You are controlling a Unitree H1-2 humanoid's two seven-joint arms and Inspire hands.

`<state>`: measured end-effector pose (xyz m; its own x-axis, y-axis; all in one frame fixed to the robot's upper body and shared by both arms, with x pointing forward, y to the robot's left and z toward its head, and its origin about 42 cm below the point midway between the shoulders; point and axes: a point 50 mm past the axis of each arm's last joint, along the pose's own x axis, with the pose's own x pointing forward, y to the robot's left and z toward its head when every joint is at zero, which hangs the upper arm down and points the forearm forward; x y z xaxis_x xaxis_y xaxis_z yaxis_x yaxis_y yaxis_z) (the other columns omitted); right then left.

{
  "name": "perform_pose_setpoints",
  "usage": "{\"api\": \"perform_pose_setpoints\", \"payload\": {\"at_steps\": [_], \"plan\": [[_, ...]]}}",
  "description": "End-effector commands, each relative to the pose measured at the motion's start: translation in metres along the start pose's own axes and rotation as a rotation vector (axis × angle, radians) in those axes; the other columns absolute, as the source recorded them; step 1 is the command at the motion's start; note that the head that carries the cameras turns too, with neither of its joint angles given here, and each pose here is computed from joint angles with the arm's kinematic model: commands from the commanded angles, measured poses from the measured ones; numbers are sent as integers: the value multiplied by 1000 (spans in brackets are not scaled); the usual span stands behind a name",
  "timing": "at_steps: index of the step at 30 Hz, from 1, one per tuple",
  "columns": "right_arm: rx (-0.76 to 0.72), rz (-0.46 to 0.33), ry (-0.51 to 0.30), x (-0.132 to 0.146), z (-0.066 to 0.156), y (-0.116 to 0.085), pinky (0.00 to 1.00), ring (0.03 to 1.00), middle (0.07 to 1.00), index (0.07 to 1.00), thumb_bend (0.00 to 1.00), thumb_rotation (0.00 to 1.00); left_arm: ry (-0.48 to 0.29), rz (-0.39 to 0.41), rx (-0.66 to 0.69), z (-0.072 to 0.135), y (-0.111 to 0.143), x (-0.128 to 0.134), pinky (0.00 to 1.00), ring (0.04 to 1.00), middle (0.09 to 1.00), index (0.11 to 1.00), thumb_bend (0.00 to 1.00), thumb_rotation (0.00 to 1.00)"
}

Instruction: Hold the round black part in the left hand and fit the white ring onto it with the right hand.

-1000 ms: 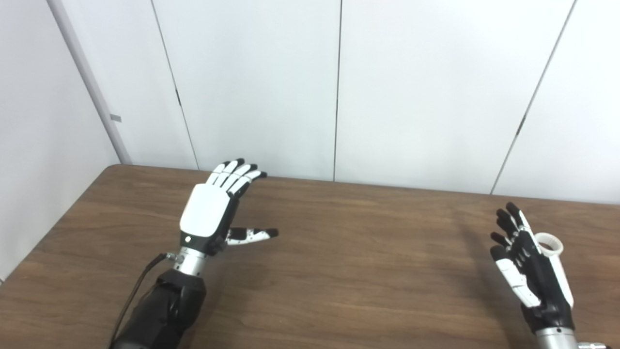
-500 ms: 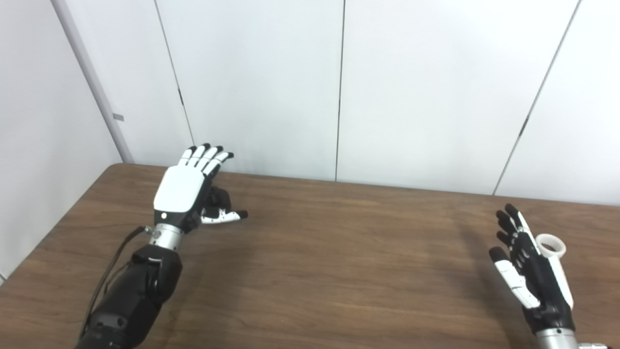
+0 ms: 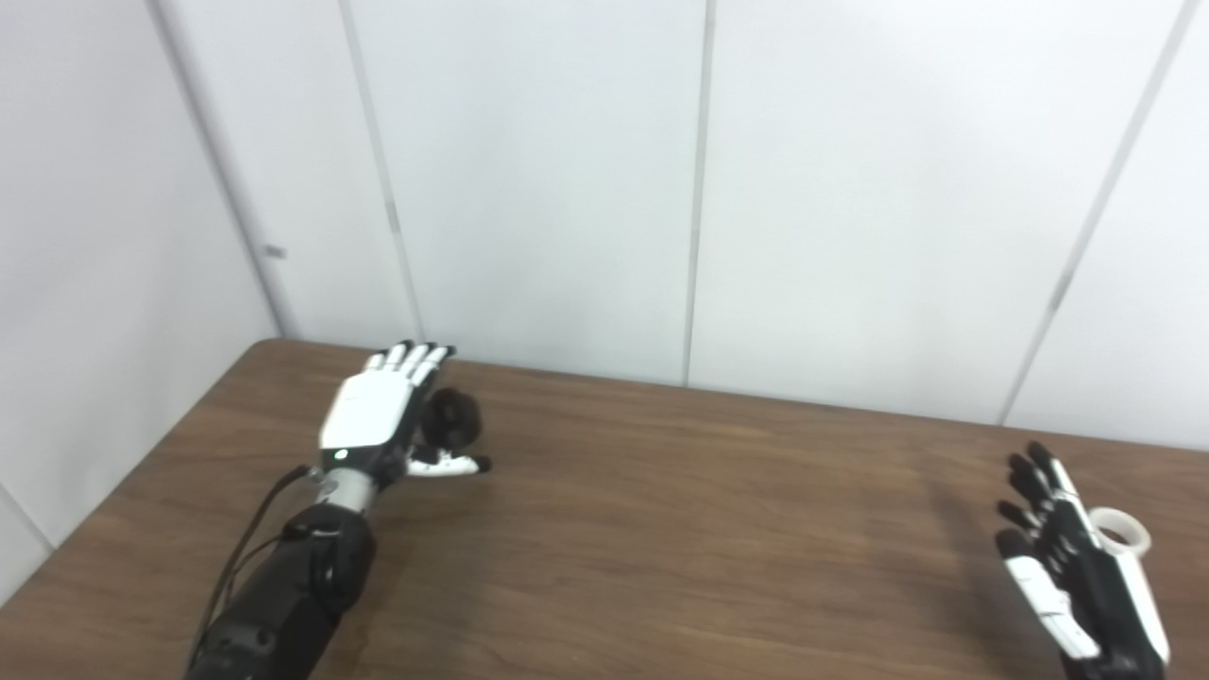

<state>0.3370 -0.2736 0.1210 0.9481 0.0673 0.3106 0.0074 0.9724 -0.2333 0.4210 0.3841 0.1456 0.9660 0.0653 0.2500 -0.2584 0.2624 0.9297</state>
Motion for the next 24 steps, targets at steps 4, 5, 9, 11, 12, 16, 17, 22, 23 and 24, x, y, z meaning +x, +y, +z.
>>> {"api": "perform_pose_setpoints", "payload": {"at_steps": [4, 5, 9, 11, 12, 16, 17, 22, 23, 24], "plan": [[44, -15, 180, -45, -43, 5, 932, 959, 939, 963, 519, 766, -33, 59, 10, 4, 23, 25, 994, 989, 960, 941, 1000, 448], [52, -15, 183, -44, -44, 3, 897, 954, 941, 965, 517, 767, -35, 59, 9, 5, 21, 24, 993, 986, 958, 939, 1000, 449], [52, -16, 190, -42, -46, 0, 871, 949, 942, 966, 540, 774, -28, 46, -1, 11, 18, 23, 990, 991, 965, 949, 1000, 412], [41, -16, 183, -42, -46, -1, 857, 940, 937, 961, 533, 778, -23, 38, -1, 12, 18, 24, 989, 993, 969, 951, 1000, 415], [42, -15, 181, -42, -47, -2, 846, 932, 934, 958, 534, 776, -20, 34, 1, 13, 18, 24, 988, 993, 969, 949, 1000, 422], [34, -16, 187, -44, -48, -5, 863, 937, 933, 953, 565, 795, -24, 28, -5, 13, 19, 24, 985, 996, 971, 943, 1000, 426], [41, -16, 188, -44, -48, -5, 866, 944, 938, 959, 564, 788, -26, 28, -5, 13, 18, 24, 983, 993, 968, 940, 1000, 428], [18, -20, 186, -43, -49, -7, 872, 940, 938, 960, 570, 794, -20, 29, -12, 16, 16, 23, 999, 998, 970, 945, 1000, 432], [18, -19, 189, -43, -49, -7, 866, 934, 936, 957, 574, 806, -16, 35, -14, 16, 16, 23, 997, 999, 974, 951, 1000, 425], [20, -19, 191, -43, -49, -7, 878, 940, 940, 961, 581, 810, -13, 39, -16, 16, 16, 23, 989, 996, 974, 954, 1000, 412]]}}
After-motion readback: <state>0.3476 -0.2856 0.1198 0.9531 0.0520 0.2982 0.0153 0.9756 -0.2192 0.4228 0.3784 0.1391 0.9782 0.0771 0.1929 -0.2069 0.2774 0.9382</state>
